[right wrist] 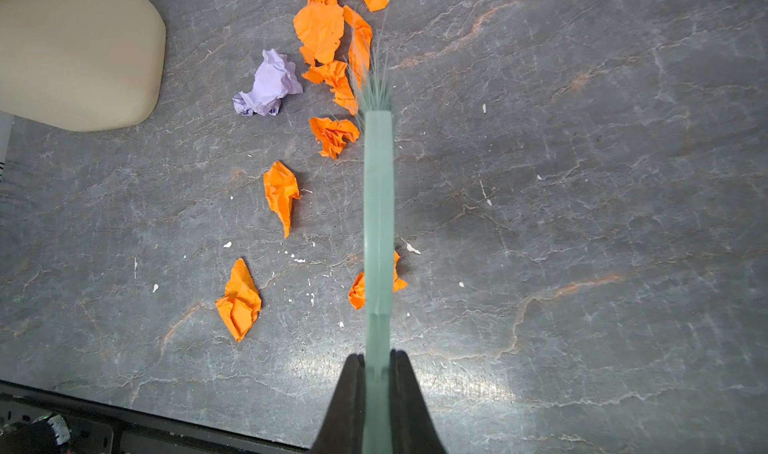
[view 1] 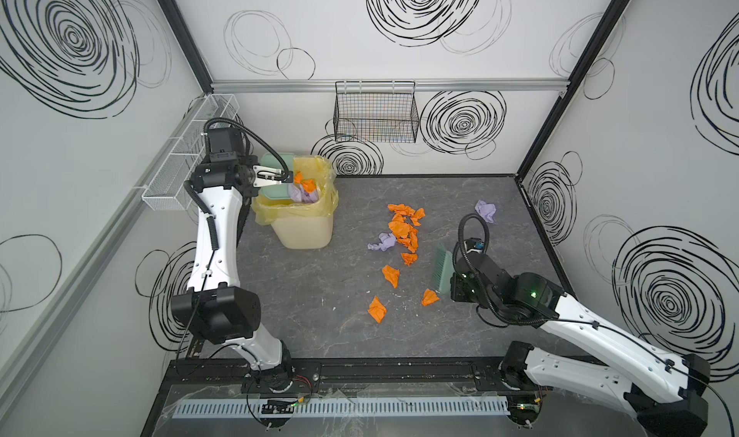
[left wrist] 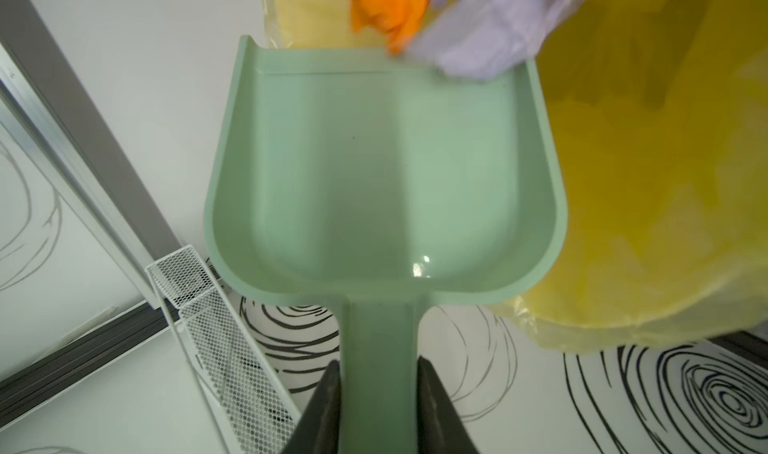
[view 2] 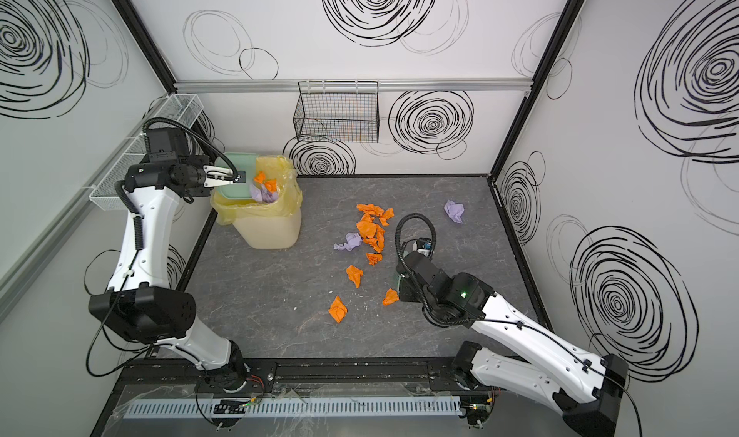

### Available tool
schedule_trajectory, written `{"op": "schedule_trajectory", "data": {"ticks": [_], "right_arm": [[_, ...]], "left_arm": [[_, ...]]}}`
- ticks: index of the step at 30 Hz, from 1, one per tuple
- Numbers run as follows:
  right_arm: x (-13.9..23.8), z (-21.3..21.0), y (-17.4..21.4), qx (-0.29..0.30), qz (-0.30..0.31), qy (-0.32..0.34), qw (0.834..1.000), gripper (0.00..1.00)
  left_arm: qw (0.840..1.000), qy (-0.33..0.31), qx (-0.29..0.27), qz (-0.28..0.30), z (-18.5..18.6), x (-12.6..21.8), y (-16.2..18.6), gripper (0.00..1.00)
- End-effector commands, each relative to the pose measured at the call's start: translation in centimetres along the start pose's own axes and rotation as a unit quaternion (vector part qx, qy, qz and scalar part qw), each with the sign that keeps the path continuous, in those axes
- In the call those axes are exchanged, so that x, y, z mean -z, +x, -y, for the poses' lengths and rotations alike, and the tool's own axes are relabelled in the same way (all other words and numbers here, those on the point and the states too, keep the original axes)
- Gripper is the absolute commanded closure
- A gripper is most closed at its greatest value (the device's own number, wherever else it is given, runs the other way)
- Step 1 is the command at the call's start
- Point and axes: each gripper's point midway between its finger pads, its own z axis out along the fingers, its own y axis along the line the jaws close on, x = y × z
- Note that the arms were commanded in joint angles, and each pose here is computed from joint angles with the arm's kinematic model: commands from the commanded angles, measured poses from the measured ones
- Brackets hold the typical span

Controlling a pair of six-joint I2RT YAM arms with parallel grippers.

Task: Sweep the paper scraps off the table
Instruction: 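Tip the dustpan with the left gripper to empty scraps into the bin, then lower the empty dustpan with the left gripper while the right gripper moves the brush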

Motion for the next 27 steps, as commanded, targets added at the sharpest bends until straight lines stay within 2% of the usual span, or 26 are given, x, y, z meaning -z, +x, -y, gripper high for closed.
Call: {"op": "schedule_trajectory", "data": {"ticks": [1, 6, 9, 15, 21, 27], "right_arm": [[0.9, -0.2, -1.2, -0.007, 0.025, -0.009, 1.000, 1.00], [0.8, -1.1, -1.6, -0.001, 0.028, -0.021, 0.999, 1.00], [1.0, -2.1, -2.5, 0.005, 0.036, -0.032, 0.999, 1.00], [0.7, -6.2, -7.1, -0.001, 0.082, -0.102, 0.991, 1.00], [-2.3, -9.7, -13.6, -0.051, 0.105, -0.193, 0.974, 1.00], [-7.4, -10.1, -21.8, -0.155, 0.125, -0.259, 0.945, 1.00]], "left_arm": [[0.996, -0.073, -0.026, -0.036, -3.5, 1.7, 1.3, 1.00], [0.993, -0.112, -0.018, -0.030, -5.0, 3.5, 1.6, 1.00], [0.991, -0.134, 0.005, -0.008, -6.2, 5.3, 1.6, 1.00], [0.981, -0.134, 0.096, 0.103, -7.3, 10.4, 0.2, 1.00], [0.966, -0.076, 0.127, 0.211, -2.8, 13.9, -3.9, 1.00], [0.950, -0.016, 0.141, 0.279, 4.2, 15.4, -7.8, 1.00]]}}
